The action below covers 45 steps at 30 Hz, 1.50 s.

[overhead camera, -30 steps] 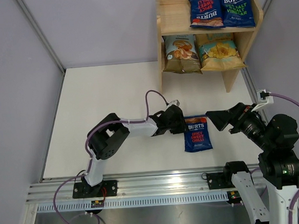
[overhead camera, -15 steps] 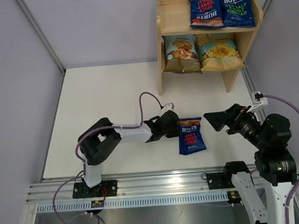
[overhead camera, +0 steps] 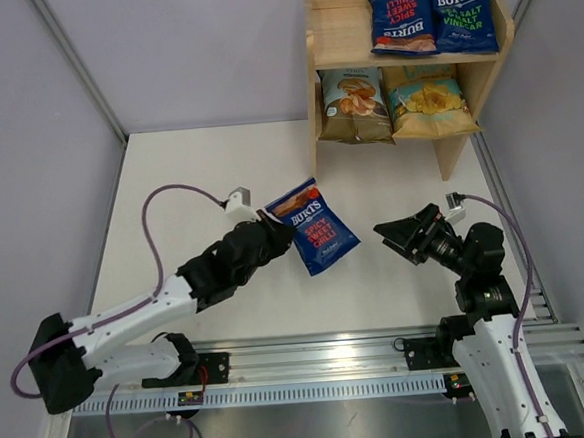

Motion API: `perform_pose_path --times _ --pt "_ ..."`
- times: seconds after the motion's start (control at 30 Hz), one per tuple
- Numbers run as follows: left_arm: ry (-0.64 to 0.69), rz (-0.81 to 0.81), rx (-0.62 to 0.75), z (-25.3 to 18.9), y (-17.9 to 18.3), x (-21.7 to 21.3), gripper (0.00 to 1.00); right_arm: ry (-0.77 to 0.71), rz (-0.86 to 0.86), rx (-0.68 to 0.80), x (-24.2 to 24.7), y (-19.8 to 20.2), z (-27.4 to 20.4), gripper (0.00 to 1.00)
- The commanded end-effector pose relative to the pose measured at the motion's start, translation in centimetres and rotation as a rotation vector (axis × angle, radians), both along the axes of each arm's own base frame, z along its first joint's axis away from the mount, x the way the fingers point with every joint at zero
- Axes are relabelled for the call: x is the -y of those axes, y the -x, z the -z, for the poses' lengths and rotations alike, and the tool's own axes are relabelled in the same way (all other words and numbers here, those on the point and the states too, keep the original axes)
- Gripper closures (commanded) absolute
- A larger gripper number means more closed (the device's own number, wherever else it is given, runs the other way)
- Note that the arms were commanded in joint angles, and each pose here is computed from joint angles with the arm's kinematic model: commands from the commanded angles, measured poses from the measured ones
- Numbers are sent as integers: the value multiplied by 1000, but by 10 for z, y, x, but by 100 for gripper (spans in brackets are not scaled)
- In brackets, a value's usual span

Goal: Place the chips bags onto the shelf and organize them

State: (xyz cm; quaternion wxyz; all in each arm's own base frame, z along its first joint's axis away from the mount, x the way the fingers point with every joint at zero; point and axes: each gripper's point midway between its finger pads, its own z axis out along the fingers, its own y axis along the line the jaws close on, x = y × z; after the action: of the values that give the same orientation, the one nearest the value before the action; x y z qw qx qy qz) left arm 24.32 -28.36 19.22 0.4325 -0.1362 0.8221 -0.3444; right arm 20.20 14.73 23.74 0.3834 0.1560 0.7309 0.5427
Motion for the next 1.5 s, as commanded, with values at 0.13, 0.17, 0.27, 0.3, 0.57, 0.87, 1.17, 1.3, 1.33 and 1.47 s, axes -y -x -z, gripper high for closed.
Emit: perform_pose_path --times 0.13,0.17,0.27,0.3,0.57,0.87,1.17,1.3,1.33,1.47 --pt "130 -218 173 -85 -4 -67 100 -151 -93 161 -47 9 -37 4" --pt "157 -229 190 -97 -3 -71 100 -149 -61 170 -50 4 -38 5" --pt "236 -262 216 -119 2 -84 100 -134 -97 226 -79 10 -42 8" --pt "260 -269 219 -121 3 -86 100 -146 -98 264 -85 11 -49 9" --pt "423 -277 200 -138 18 -99 100 -41 -62 381 -139 0 -70 18" --pt "402 -279 168 -132 22 -104 100 -40 -113 457 -181 -1 -91 24" --pt "396 -307 189 -136 24 -116 100 -31 -80 425 -168 1 -78 24" --pt "398 -299 200 -139 24 -114 100 -64 -45 410 -149 7 -75 24" --pt "401 -289 199 -140 24 -112 100 -74 -48 416 -146 10 -78 24" --pt "396 -273 194 -137 22 -105 100 -99 -83 419 -146 18 -83 24"
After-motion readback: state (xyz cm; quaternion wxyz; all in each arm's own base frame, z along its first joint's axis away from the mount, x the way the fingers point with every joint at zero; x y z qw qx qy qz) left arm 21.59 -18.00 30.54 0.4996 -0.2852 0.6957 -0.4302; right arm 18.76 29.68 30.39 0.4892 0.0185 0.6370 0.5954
